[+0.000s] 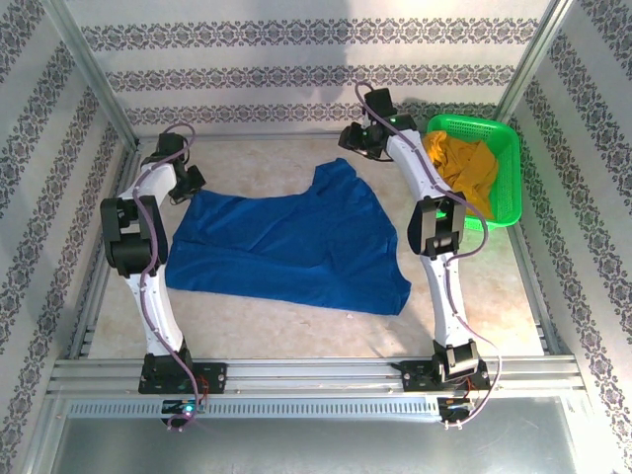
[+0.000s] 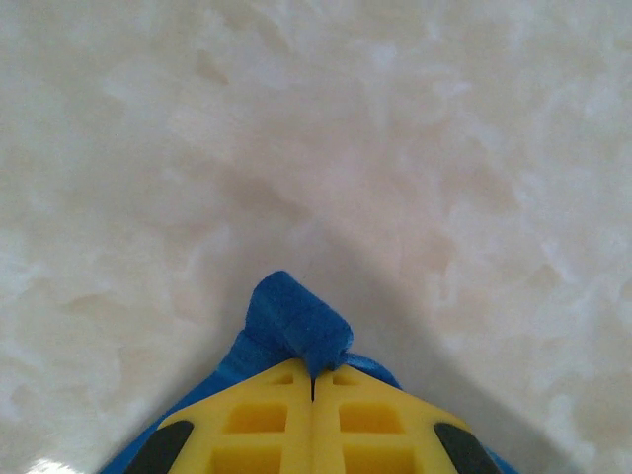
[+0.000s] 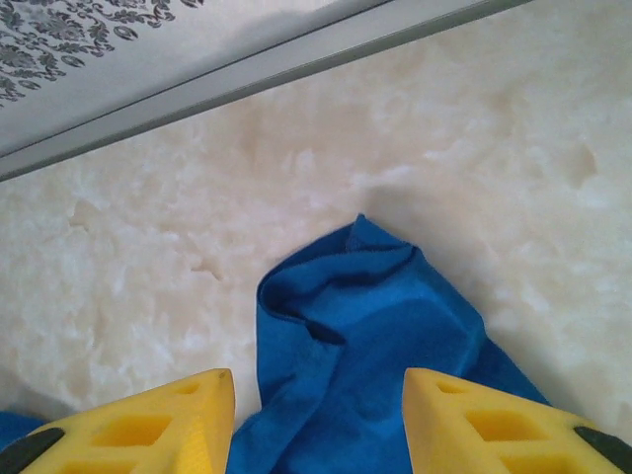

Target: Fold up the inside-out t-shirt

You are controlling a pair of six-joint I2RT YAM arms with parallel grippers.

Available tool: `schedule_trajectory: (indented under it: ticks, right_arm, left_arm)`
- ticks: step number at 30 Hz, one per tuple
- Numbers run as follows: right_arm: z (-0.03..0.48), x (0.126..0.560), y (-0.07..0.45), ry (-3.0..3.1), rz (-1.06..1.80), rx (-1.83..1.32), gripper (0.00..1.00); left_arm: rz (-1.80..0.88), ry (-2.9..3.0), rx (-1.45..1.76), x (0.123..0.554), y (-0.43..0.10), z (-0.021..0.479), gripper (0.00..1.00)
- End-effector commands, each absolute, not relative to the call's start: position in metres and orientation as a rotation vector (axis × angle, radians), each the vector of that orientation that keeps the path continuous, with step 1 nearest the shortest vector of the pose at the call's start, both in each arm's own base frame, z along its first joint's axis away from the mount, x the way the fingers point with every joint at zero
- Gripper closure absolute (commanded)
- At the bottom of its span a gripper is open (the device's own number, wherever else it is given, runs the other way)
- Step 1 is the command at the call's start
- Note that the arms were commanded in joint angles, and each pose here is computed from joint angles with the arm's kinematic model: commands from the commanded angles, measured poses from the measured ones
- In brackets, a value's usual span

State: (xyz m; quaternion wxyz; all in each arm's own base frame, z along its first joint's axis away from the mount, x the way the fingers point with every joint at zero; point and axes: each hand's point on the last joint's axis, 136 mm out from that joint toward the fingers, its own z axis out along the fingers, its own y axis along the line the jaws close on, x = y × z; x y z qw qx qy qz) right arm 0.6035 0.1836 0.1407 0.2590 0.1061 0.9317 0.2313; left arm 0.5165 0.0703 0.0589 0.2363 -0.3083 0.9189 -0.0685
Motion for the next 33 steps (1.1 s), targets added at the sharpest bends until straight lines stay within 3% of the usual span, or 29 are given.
schedule_trajectory:
  ticks: [1, 22, 33]
  right_arm:
    - [0.128, 0.611, 0.179, 2.539, 0.639, 0.317, 0.49]
    - [0.054, 0.659, 0.188, 2.453, 0.704, 0.362, 0.46]
    - [0.051, 0.672, 0.193, 2.395, 0.825, 0.415, 0.75]
  left_arm:
    - [-0.323, 2.347, -0.912, 0.541, 0.069, 0.08, 1.0]
    - [-0.367, 2.484, -0.96, 0.516, 0.055, 0.048, 1.0]
    - [-0.364, 2.504, -0.952, 0.511, 0.051, 0.045, 1.0]
